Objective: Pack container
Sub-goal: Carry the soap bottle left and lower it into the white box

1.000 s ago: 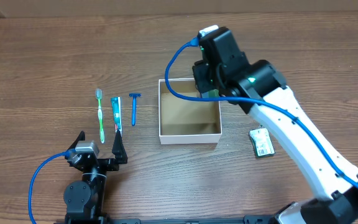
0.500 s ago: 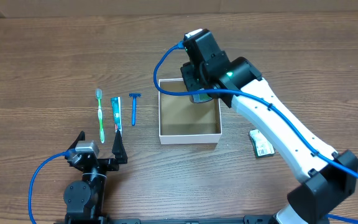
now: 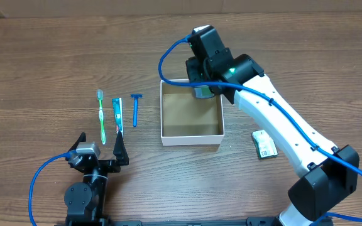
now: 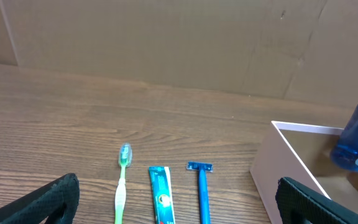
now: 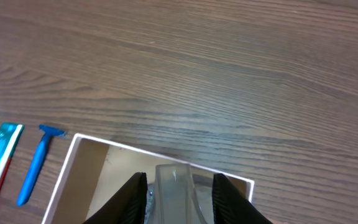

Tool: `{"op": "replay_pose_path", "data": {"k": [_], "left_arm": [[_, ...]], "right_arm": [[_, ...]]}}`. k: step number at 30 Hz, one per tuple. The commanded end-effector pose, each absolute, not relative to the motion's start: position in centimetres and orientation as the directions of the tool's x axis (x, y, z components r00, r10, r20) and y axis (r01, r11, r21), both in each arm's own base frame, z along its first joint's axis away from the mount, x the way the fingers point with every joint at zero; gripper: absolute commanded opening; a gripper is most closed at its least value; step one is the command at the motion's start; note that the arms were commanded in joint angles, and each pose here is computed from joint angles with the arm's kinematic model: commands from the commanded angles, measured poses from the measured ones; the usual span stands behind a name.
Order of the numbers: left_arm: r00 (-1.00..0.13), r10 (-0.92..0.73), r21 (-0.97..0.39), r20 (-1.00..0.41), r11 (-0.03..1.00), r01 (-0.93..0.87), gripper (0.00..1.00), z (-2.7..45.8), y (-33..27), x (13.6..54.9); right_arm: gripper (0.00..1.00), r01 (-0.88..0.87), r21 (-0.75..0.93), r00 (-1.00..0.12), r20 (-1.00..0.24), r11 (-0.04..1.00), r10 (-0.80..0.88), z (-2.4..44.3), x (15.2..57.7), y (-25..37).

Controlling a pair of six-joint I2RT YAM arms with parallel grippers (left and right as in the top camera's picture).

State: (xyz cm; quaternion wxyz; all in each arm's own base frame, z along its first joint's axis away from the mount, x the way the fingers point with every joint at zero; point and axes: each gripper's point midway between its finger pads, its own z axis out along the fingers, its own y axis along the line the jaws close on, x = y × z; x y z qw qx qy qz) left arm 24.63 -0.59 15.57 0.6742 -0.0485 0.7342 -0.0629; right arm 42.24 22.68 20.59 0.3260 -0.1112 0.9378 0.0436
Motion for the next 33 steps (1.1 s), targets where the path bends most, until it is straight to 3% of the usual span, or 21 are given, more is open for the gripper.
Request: {"op": "replay_pose_path", "data": {"k": [1, 25, 26, 28, 32, 33], "left_arm": [[-0.079, -0.170, -0.171, -0.982, 0.985, 0.007, 1.00, 15.6, -0.5, 24.6], [-0.079, -0.170, -0.171, -0.982, 0.985, 0.007, 1.00, 15.6, -0.5, 24.6], [-0.079, -0.170, -0.171, -0.982, 0.985, 0.007, 1.00, 15.6, -0.5, 24.6], [-0.079, -0.170, -0.171, -0.982, 0.985, 0.007, 1.00, 15.6, -0.5, 24.6], [-0.079, -0.170, -0.171, -0.982, 0.985, 0.007, 1.00, 15.6, -0.5, 24.6], [-0.079, -0.170, -0.171, -0.982, 0.985, 0.007, 1.00, 15.6, -0.5, 24.6]], "right_arm": [[0.28, -0.176, 0.022, -0.730, -0.673, 0.984, -0.115, 23.0, 43.5, 21.6], [0.28, -0.132, 0.007, -0.760, -0.643, 0.991, -0.097, 17.0, 44.0, 19.5], [0.31, -0.128, 0.005, -0.762, -0.641, 0.992, -0.095, 17.0, 44.1, 19.3], [0.51, -0.131, 0.008, -0.763, -0.639, 0.991, -0.095, 16.9, 44.0, 19.3], [0.55, -0.141, 0.020, -0.770, -0.631, 0.990, -0.097, 16.8, 43.8, 19.6], [0.61, -0.142, 0.020, -0.770, -0.631, 0.990, -0.097, 16.8, 43.8, 19.6]]}}
